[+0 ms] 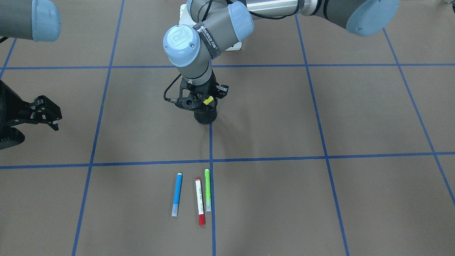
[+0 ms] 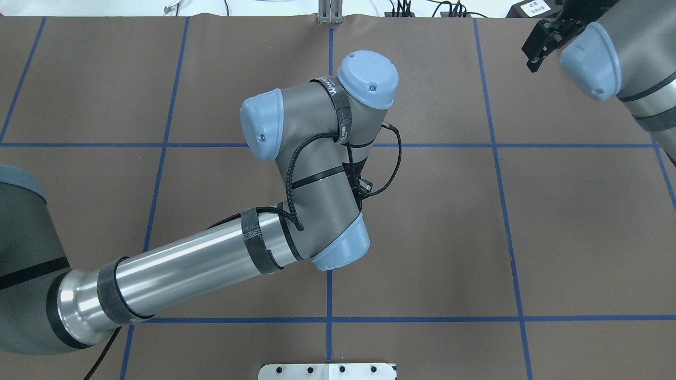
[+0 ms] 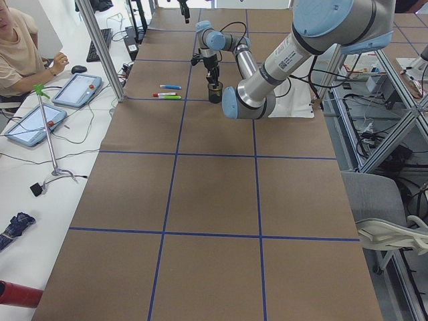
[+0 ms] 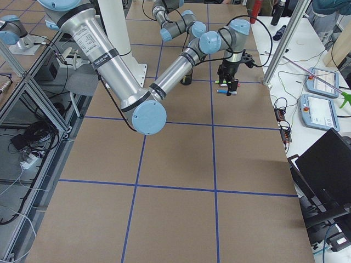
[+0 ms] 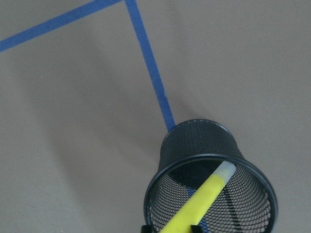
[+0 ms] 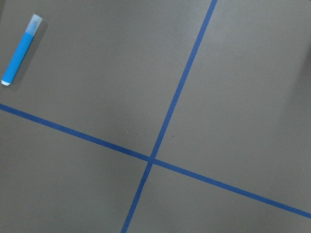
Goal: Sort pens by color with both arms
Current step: 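Lower the left gripper into the cup onto the yellow highlighter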
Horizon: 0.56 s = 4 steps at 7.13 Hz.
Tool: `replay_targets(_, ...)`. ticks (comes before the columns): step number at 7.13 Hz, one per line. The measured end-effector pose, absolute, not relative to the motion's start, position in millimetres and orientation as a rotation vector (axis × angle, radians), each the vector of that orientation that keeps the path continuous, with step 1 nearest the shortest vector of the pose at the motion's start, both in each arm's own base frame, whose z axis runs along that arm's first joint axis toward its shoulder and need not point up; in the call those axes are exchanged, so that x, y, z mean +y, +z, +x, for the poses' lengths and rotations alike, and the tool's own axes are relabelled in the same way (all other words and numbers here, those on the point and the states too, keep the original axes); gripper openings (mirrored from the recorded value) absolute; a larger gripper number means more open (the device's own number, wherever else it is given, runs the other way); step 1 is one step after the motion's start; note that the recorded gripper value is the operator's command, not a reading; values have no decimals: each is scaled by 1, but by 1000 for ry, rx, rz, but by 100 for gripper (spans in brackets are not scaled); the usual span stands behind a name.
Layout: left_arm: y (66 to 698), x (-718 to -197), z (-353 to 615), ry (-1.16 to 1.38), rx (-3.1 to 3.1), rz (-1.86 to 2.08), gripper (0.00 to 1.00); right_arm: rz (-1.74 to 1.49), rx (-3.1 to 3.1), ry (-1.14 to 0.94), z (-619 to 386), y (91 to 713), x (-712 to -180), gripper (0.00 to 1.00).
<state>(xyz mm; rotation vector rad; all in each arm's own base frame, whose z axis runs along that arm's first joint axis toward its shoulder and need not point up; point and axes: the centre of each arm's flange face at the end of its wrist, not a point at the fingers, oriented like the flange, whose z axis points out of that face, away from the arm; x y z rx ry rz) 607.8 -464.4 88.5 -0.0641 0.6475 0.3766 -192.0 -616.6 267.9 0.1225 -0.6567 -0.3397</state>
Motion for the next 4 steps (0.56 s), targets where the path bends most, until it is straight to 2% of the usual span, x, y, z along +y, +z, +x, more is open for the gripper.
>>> replay_targets(2,83,-463,605,379,658,-57,18,122,-656,-339,-192,268,-617,100)
replay_targets(4,77,-460,601,381,671,-47,0,122,-656,-339,-192,268,-617,100)
